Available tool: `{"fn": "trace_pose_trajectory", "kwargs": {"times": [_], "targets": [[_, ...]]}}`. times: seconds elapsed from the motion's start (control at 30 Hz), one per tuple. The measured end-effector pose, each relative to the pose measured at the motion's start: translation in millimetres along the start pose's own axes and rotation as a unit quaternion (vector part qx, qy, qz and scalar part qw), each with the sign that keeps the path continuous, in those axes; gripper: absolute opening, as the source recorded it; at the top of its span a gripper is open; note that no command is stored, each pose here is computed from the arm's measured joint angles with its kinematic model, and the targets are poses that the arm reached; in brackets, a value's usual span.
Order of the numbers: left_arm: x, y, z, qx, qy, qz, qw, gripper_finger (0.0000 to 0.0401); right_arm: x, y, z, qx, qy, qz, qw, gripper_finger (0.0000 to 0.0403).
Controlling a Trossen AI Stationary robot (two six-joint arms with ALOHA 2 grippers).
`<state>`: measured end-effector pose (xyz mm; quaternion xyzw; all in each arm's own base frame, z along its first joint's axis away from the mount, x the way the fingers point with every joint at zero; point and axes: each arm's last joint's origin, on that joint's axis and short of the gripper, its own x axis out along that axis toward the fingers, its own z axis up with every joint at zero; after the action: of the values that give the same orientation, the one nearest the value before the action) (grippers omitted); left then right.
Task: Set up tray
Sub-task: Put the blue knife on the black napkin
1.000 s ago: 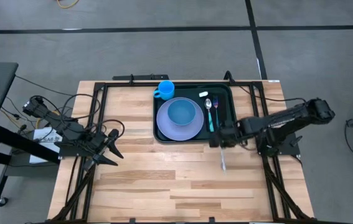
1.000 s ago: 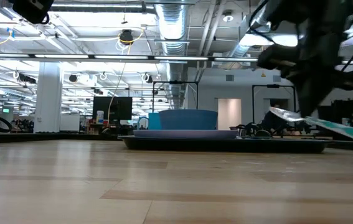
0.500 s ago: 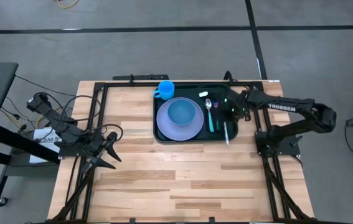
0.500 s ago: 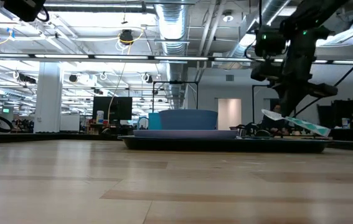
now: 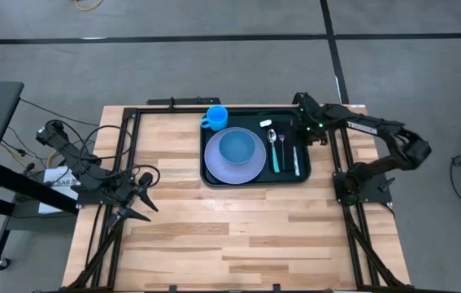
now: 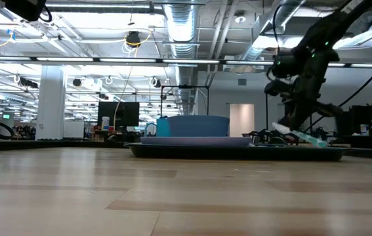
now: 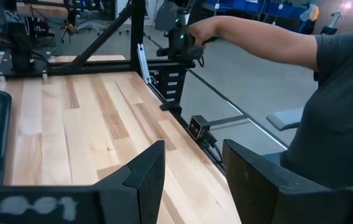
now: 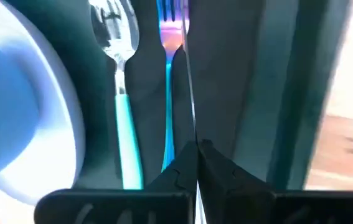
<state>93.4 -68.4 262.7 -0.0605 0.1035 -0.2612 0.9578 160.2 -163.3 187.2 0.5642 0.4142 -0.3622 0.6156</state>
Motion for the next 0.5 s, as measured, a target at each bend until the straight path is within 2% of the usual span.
{"fn": "trace_pose_trajectory", "kwargs": {"times": [0.23,0.5], "targets": [[0,0,0,0.012,0.001,0.002,1.0,0.0148,29,-12,19,-0.009,0.039,-0.007,0.999,0.0],[0,0,0,0.013,0.001,0.005,1.0,0.0148,40,-18,31,-0.001,0.037,0.014,0.999,0.0]]}}
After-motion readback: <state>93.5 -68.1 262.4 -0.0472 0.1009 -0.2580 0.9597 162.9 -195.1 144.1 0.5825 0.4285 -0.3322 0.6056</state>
